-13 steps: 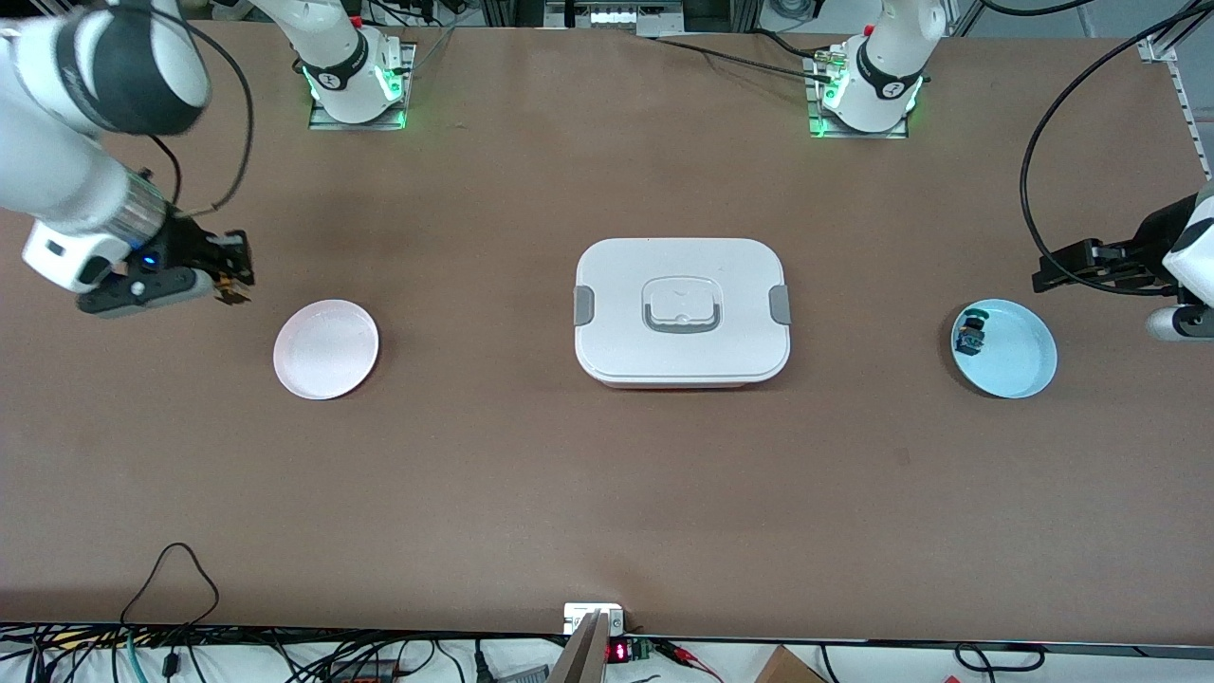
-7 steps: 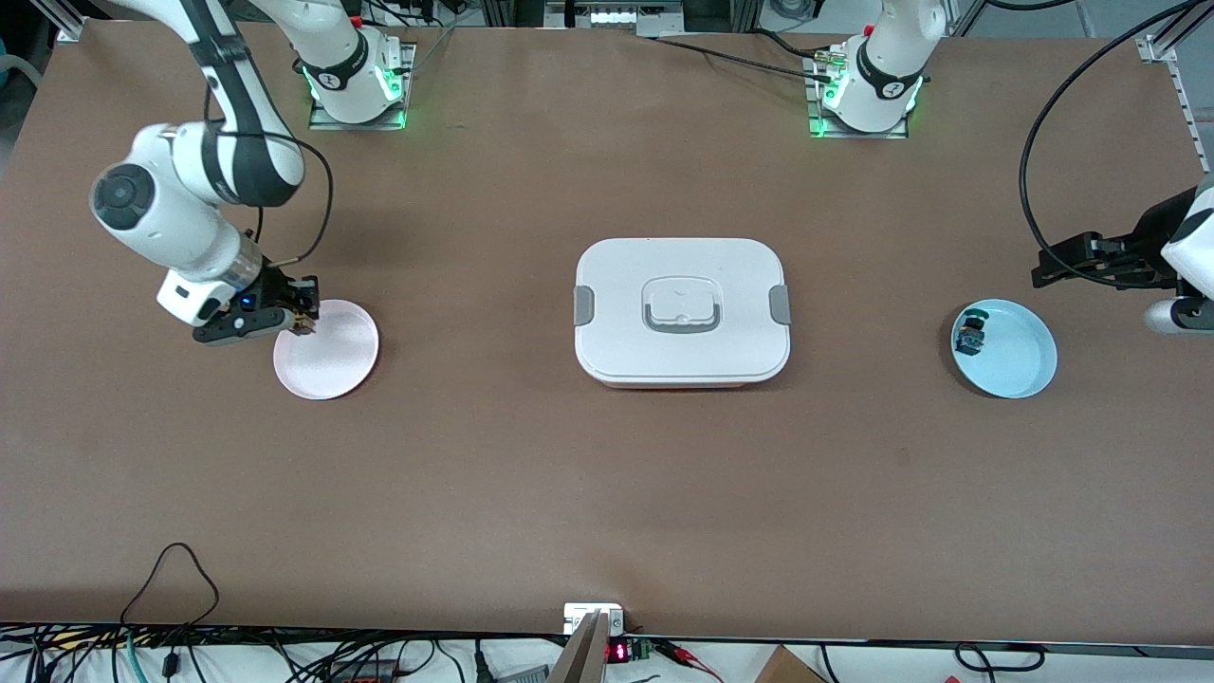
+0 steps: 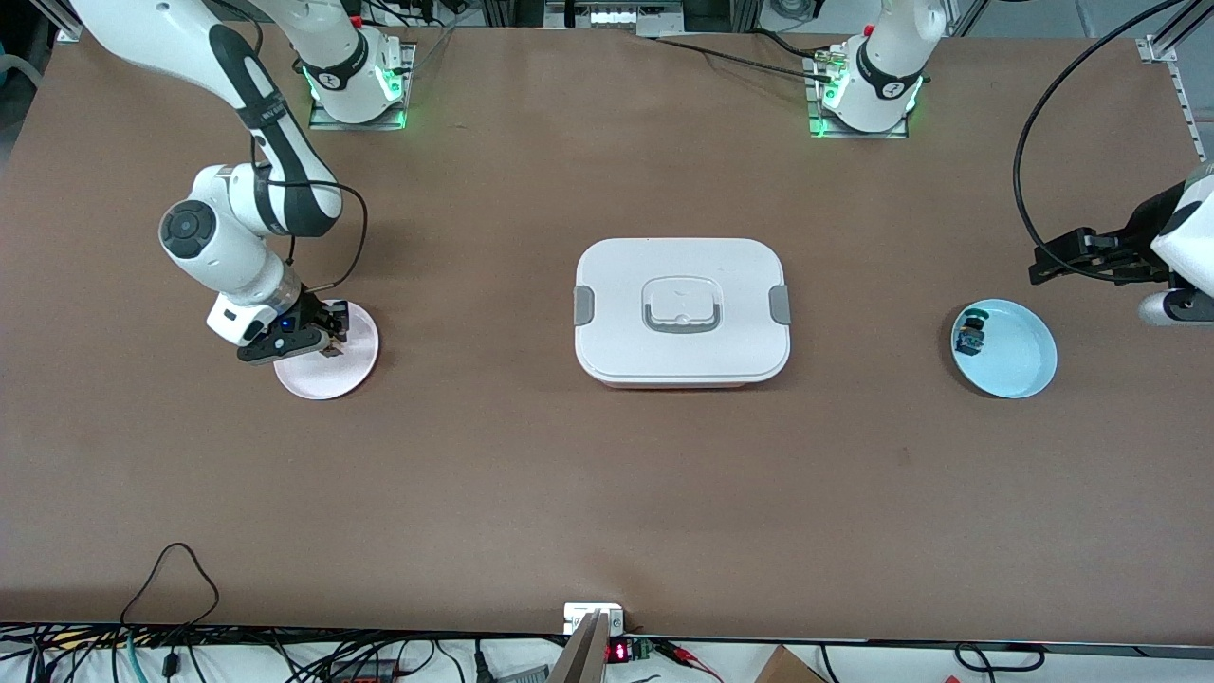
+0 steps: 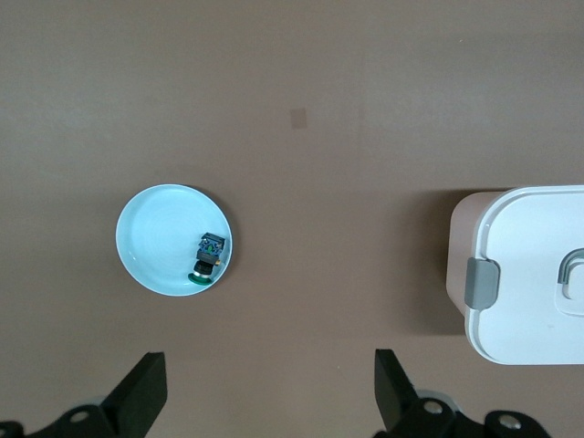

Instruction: Transfer orange switch to right arm and place

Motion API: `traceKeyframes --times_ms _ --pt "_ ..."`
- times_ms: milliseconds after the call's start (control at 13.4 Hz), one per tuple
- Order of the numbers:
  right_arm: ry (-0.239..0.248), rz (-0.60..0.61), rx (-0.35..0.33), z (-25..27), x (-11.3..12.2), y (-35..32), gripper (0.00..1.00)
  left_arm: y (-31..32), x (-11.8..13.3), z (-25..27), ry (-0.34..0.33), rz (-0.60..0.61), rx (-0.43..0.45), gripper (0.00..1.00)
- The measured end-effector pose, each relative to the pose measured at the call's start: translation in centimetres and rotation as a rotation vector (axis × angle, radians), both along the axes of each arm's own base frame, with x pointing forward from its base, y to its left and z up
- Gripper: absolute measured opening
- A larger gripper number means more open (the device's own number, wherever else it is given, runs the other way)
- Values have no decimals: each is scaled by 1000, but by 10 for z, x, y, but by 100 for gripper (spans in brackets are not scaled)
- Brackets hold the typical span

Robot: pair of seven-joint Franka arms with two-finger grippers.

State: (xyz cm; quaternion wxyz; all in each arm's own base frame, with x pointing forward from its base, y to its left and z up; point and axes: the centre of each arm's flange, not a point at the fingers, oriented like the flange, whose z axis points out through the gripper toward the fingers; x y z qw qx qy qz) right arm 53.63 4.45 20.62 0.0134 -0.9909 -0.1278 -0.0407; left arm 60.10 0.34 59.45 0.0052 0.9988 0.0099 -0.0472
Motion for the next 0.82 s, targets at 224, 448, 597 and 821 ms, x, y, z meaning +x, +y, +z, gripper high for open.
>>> traceKeyframes --times_ms 224,448,597,821 --pt "0 -1 0 -21 -2 0 34 1 -1 0 -7 7 12 100" --pt "-5 -3 0 -20 -1 0 36 1 -1 -1 -5 7 13 100" --pt "-4 -5 0 -13 2 -1 46 1 -2 0 -8 7 13 100" --pt "14 -23 3 37 15 -1 77 0 -10 3 -10 5 12 100"
